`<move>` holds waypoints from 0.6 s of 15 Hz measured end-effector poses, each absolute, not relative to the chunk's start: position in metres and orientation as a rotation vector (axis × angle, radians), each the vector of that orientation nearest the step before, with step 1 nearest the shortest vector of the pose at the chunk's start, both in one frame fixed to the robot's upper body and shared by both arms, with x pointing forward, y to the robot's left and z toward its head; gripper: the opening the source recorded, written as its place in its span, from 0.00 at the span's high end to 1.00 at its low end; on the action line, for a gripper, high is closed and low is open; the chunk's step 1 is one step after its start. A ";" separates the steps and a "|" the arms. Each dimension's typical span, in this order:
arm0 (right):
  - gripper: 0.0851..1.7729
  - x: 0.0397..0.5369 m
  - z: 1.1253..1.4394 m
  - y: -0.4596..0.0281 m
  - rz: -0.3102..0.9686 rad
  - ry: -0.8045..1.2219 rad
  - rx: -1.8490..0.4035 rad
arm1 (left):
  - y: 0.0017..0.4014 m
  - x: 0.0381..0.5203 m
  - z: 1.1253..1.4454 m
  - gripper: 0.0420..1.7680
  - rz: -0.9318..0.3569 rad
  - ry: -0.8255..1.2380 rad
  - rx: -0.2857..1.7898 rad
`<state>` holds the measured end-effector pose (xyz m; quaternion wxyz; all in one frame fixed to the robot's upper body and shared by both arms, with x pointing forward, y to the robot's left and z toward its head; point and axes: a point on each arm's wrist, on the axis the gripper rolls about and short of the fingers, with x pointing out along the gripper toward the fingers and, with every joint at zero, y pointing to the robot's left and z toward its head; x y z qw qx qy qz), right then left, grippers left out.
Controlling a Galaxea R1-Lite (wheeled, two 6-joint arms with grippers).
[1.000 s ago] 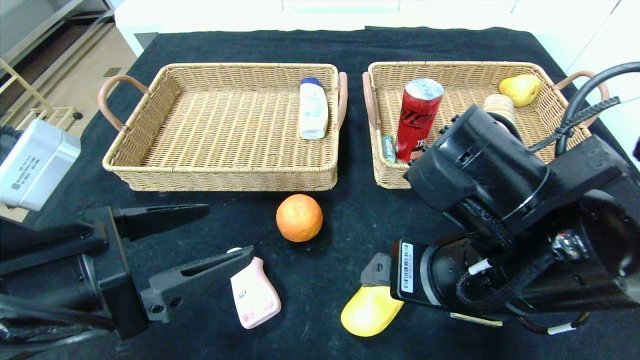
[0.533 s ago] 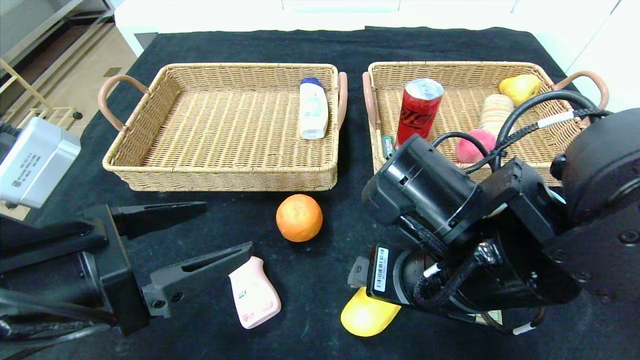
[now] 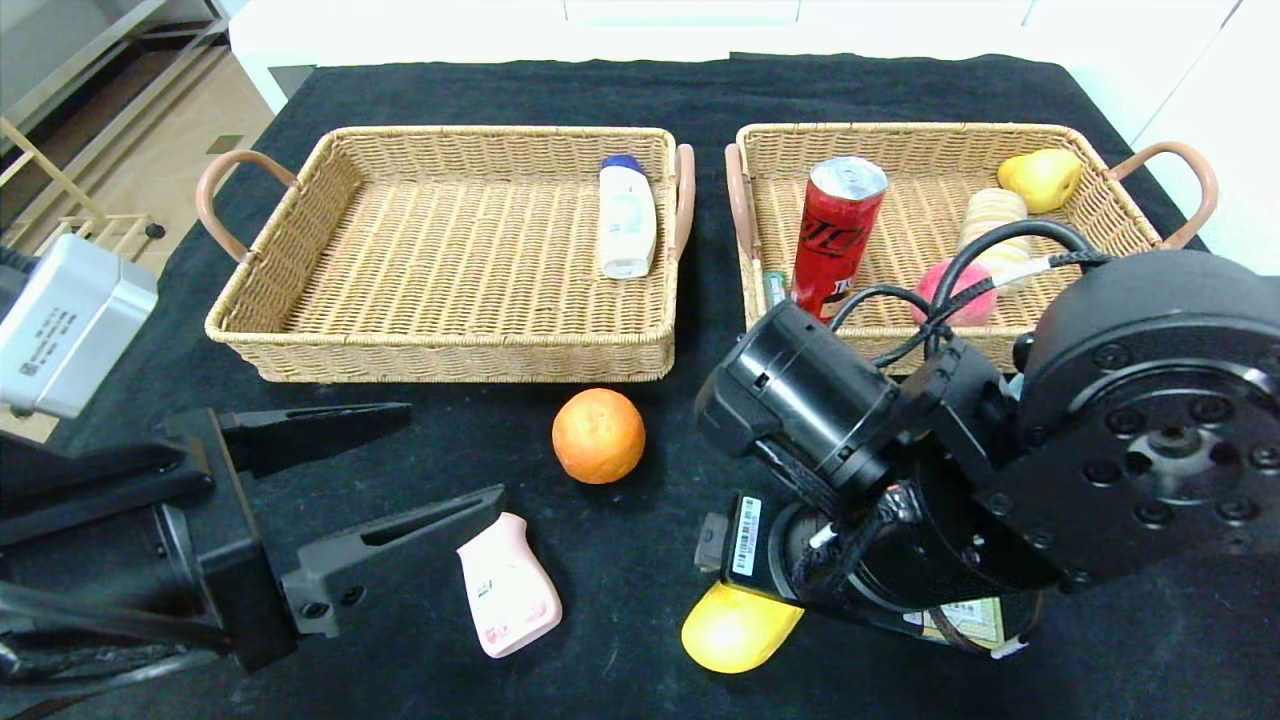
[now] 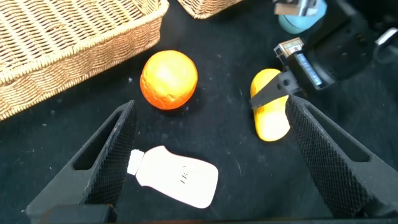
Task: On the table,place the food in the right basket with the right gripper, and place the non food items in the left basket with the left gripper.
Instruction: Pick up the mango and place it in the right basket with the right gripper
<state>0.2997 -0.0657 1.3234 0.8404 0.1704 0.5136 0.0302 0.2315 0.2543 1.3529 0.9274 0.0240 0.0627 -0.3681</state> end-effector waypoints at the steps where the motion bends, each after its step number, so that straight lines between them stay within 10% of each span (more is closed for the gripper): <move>1: 0.04 0.302 1.322 -0.065 0.052 1.080 0.358 | 0.254 0.231 1.353 0.03 -0.754 0.129 0.049; 5: 0.04 0.307 1.316 -0.064 0.023 1.075 0.354 | 0.255 0.231 1.353 0.03 -0.747 0.126 0.049; 9: 0.36 0.308 1.313 -0.062 0.019 1.078 0.348 | 0.255 0.231 1.354 0.03 -0.744 0.125 0.049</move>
